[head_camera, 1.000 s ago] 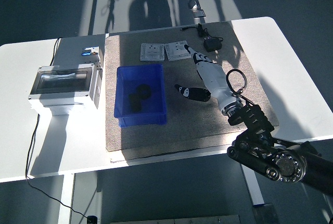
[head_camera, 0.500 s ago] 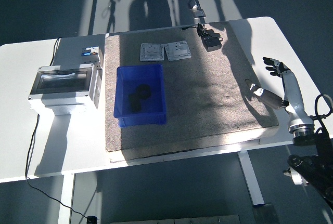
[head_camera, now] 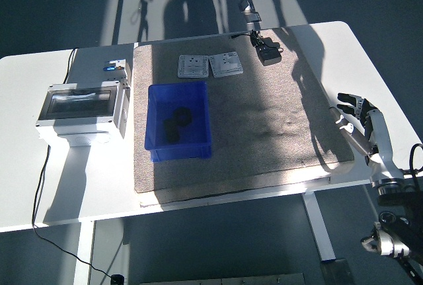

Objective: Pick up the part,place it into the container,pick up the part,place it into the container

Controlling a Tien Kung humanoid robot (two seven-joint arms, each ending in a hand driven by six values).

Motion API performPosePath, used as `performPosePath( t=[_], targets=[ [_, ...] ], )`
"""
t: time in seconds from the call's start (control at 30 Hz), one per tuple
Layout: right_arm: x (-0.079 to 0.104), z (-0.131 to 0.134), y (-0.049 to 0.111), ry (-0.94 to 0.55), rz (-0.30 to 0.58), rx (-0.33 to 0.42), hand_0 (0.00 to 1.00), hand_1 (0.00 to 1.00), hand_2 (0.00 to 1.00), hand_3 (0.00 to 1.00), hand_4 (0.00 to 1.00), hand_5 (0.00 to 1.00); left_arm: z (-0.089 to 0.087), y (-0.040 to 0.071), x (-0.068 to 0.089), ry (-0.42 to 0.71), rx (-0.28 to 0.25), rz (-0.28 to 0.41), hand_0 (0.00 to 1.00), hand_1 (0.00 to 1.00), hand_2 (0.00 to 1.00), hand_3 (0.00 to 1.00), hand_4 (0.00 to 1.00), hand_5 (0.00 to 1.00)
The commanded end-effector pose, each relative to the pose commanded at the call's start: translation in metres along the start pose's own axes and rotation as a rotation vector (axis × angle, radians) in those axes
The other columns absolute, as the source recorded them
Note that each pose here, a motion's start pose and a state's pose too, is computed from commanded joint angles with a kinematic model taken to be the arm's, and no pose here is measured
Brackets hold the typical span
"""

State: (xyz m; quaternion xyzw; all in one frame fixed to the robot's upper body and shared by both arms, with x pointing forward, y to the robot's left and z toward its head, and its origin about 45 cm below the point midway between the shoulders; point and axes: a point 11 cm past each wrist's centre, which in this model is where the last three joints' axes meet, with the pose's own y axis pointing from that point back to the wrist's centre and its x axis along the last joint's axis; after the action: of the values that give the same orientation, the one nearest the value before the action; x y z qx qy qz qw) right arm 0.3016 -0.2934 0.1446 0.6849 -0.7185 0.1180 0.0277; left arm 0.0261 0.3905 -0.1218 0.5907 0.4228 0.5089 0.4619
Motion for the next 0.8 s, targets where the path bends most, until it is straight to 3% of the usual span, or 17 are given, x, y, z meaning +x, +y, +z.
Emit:
performPosePath(
  t=[0.13, 0.17, 0.33, 0.53, 0.8],
  targets=[
    [-0.004, 0.0, 0.001, -0.136, 0.0, -0.026, 0.806, 0.713, 0.739, 0.696, 0.998, 0.725, -0.002, 0.0, 0.003, 0.007, 0.002, 0.003, 0.701, 0.694, 0.685, 0.547, 0.836, 0.998],
    [-0.004, -0.002, 0.0, -0.169, 0.005, -0.029, 0.821, 0.716, 0.728, 0.66, 0.998, 0.819, -0.003, 0.0, 0.003, 0.008, 0.003, 0.003, 0.701, 0.695, 0.685, 0.545, 0.837, 0.998],
    [-0.004, -0.01, -0.004, -0.301, 0.048, -0.031, 0.821, 0.716, 0.728, 0.66, 0.998, 0.819, -0.005, 0.0, 0.007, 0.009, 0.004, 0.012, 0.701, 0.695, 0.685, 0.545, 0.837, 0.998],
    [0.002, 0.002, -0.003, -0.395, 0.117, -0.079, 0.825, 0.709, 0.715, 0.646, 0.998, 0.839, -0.005, 0.0, 0.011, 0.017, 0.0, 0.035, 0.702, 0.696, 0.684, 0.541, 0.839, 0.998],
    [0.007, 0.011, -0.003, -0.426, 0.165, -0.113, 0.802, 0.672, 0.682, 0.622, 0.998, 0.836, -0.014, 0.0, 0.013, 0.026, 0.037, 0.042, 0.706, 0.701, 0.695, 0.528, 0.858, 0.998]
  ],
)
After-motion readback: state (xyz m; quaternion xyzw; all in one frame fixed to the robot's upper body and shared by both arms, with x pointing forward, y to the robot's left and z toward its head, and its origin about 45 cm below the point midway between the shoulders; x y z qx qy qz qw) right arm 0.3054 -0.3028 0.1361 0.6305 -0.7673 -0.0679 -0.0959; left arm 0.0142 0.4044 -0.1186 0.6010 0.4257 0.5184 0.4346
